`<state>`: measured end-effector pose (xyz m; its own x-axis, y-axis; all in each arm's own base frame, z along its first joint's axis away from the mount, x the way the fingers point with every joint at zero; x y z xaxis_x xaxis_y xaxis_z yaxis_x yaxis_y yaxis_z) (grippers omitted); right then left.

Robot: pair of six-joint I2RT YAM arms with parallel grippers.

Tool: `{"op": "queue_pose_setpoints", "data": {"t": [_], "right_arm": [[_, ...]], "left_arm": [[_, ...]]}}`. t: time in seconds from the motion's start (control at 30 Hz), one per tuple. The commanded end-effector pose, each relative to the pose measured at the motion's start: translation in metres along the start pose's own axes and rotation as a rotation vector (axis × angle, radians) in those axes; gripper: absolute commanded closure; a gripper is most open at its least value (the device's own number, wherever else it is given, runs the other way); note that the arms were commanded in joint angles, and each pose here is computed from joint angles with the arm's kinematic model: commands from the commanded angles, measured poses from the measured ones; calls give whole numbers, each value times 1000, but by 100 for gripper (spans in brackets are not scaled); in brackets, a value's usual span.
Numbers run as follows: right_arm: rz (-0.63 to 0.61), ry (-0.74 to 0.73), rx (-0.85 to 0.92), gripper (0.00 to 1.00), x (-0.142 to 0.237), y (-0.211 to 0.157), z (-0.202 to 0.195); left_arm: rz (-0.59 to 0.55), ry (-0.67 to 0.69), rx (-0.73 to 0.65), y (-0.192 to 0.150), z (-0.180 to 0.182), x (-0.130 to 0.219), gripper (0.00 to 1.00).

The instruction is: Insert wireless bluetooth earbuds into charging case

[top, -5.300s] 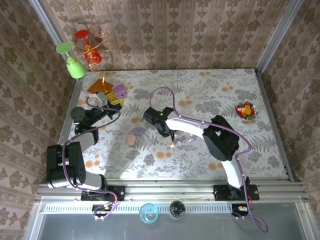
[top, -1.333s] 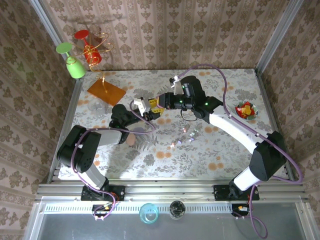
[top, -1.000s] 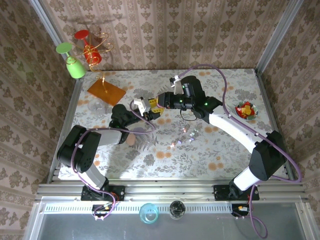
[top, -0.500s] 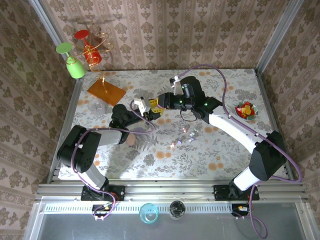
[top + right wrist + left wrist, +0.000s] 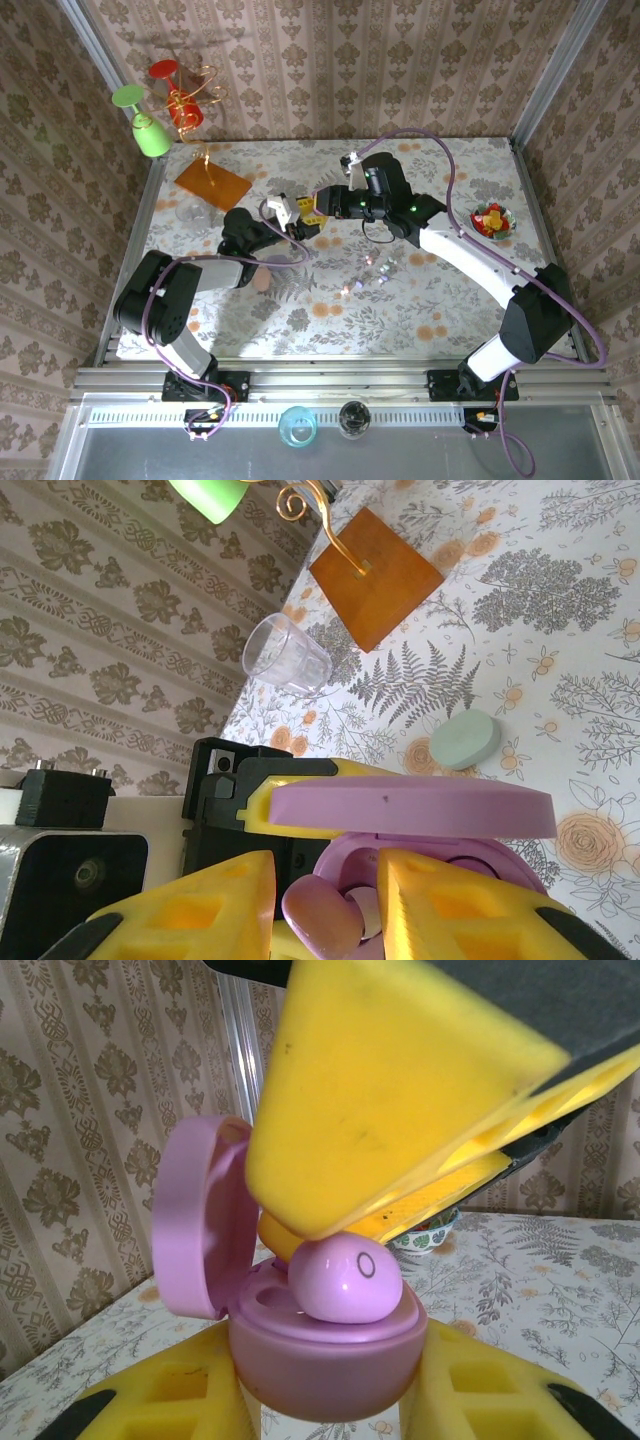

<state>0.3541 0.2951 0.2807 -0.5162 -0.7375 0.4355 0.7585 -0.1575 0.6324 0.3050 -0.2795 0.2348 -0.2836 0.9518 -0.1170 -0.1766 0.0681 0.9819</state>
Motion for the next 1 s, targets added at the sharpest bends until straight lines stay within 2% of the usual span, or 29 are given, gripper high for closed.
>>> {"op": "queue_pose_setpoints", "data": {"t": [0.0, 0.37, 0.97], "right_arm": [[29, -29, 1, 65, 1, -6, -7], [-2, -10, 34, 56, 10, 5, 4], [-45, 29, 122, 52, 38, 9, 20]], "left_arm": [[-72, -31, -58, 28, 0, -3, 74], [-66, -30, -50, 24, 0, -2, 74], [-40, -17, -20, 11, 1, 0, 74]]}}
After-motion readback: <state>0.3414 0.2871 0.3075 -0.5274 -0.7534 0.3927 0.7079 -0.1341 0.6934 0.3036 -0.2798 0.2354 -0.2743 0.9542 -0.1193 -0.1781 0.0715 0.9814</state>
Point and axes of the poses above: each hand's point on the last joint's axis, 136 mm out from that joint toward the fingers, its own x axis back along the fingers, its own z axis along the line the jaws close on, y = z × x, the point moved 2 cm from there along x, back along the fingers, and after that the axes turned 1 degree about -x, right-handed, at the moved point
